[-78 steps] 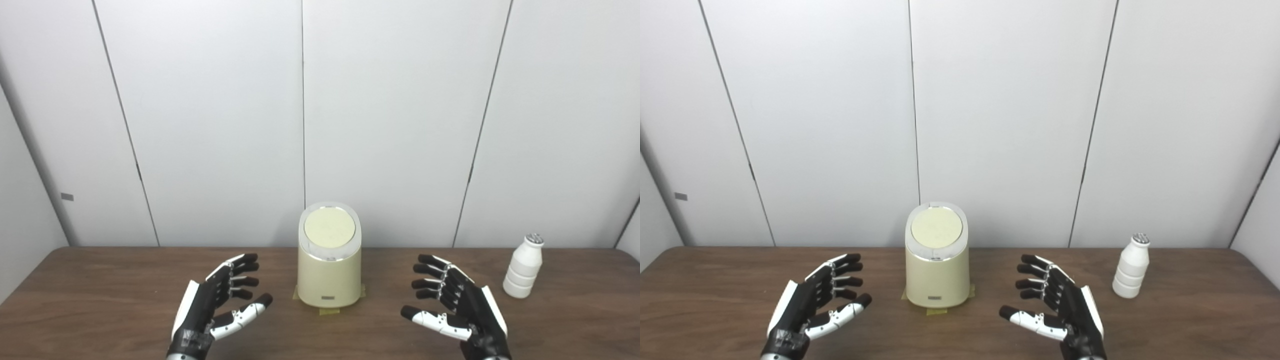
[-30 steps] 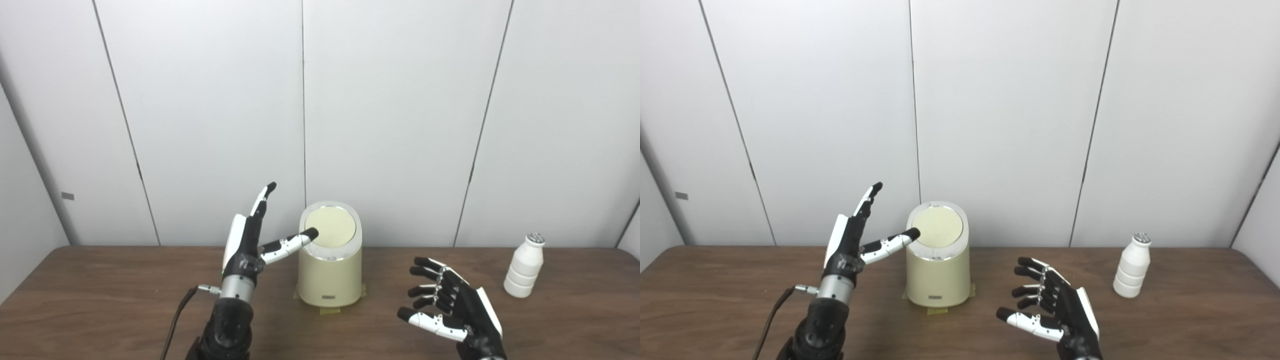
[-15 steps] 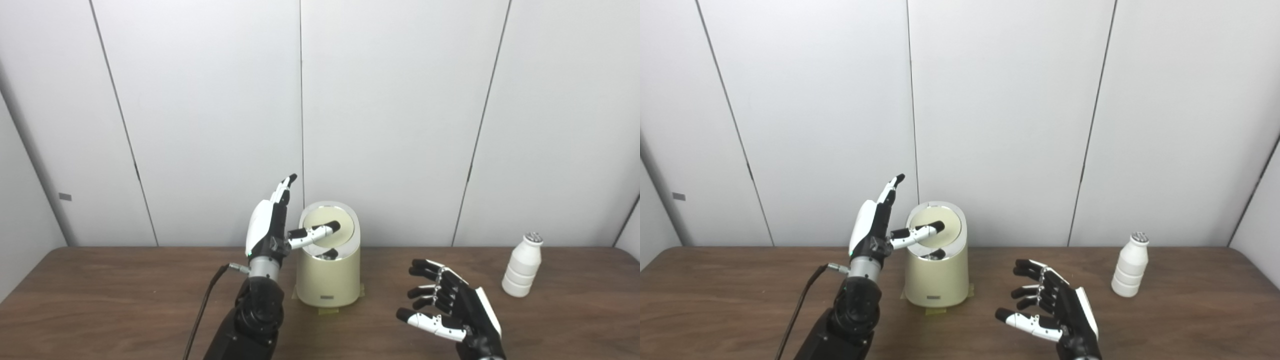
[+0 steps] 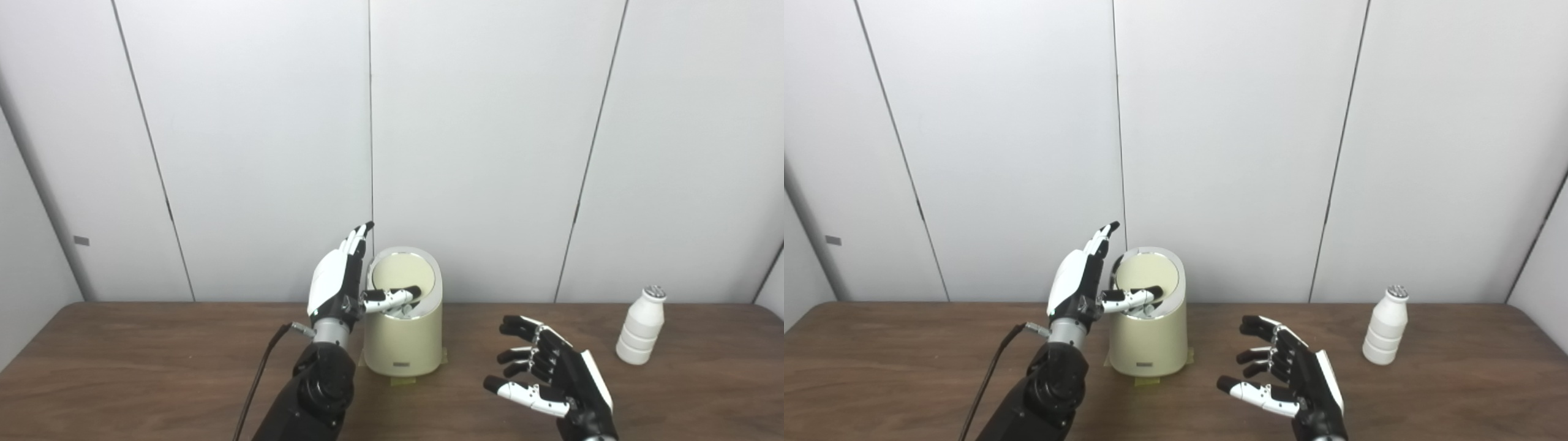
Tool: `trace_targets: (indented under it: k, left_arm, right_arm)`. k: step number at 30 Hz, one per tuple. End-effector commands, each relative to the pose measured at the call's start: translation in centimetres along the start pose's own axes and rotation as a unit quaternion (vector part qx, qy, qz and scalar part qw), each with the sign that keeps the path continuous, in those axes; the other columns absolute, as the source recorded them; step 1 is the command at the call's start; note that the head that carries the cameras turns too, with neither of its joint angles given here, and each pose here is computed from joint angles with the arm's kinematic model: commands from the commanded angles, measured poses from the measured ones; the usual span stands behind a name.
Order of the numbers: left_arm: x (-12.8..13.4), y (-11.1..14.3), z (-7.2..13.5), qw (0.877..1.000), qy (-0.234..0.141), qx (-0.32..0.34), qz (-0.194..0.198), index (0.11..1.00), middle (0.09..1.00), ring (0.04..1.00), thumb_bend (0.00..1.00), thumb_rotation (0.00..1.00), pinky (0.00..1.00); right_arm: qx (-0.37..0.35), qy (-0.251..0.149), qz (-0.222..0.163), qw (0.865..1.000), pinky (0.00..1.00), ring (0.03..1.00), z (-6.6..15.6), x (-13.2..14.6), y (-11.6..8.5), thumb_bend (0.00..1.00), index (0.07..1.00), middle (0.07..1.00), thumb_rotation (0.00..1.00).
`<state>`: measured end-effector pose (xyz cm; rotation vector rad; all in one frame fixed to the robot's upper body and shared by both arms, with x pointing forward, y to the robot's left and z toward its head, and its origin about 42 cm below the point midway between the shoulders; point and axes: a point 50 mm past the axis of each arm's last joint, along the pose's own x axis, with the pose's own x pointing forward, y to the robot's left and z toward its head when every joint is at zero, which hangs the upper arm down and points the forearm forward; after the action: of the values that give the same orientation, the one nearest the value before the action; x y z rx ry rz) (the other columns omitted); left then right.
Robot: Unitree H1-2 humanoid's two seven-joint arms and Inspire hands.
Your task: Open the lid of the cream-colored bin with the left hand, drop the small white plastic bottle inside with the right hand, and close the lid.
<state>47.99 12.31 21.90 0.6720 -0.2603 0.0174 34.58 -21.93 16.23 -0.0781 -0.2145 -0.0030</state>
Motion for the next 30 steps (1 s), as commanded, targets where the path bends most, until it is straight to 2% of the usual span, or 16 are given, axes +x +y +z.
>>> trace_targets:
  k: [1,3,6,12,22,30]
  left_arm:
    - [1.7,1.7,2.7,0.999,-0.033,0.021,0.015,1.0,1.0,1.0,0.79,0.01,0.87]
    - [1.6,1.8,2.6,0.999,-0.028,0.027,0.006,1.0,1.0,1.0,0.79,0.0,0.85]
    - [1.4,1.9,2.3,0.998,-0.03,0.058,-0.002,1.0,1.0,1.0,0.79,0.0,0.88]
    - [0.8,1.5,1.7,0.988,-0.052,0.143,0.018,1.0,0.985,1.0,0.82,0.0,0.83]
    - [0.2,1.2,0.6,0.984,-0.037,0.174,0.001,1.0,0.99,1.0,0.73,0.0,0.88]
    - [0.1,1.1,-0.3,0.982,-0.026,0.188,0.001,0.992,0.977,0.99,0.74,0.0,0.86]
  right_arm:
    - [0.005,-0.05,0.001,0.999,0.45,0.556,2.4,1.2,0.2,0.75,0.717,0.737,0.1]
    - [0.004,-0.049,-0.001,0.999,0.46,0.556,2.5,1.2,0.3,0.75,0.716,0.736,0.1]
    - [0.002,-0.049,-0.002,0.999,0.46,0.559,2.6,1.2,0.3,0.76,0.715,0.732,0.11]
    - [0.007,-0.049,-0.004,0.999,0.46,0.557,2.6,1.2,0.3,0.76,0.716,0.729,0.1]
    - [0.004,-0.046,-0.005,0.999,0.46,0.555,2.8,1.1,0.4,0.76,0.721,0.733,0.1]
    - [0.004,-0.044,-0.006,0.999,0.45,0.557,2.8,1.1,0.4,0.75,0.717,0.732,0.09]
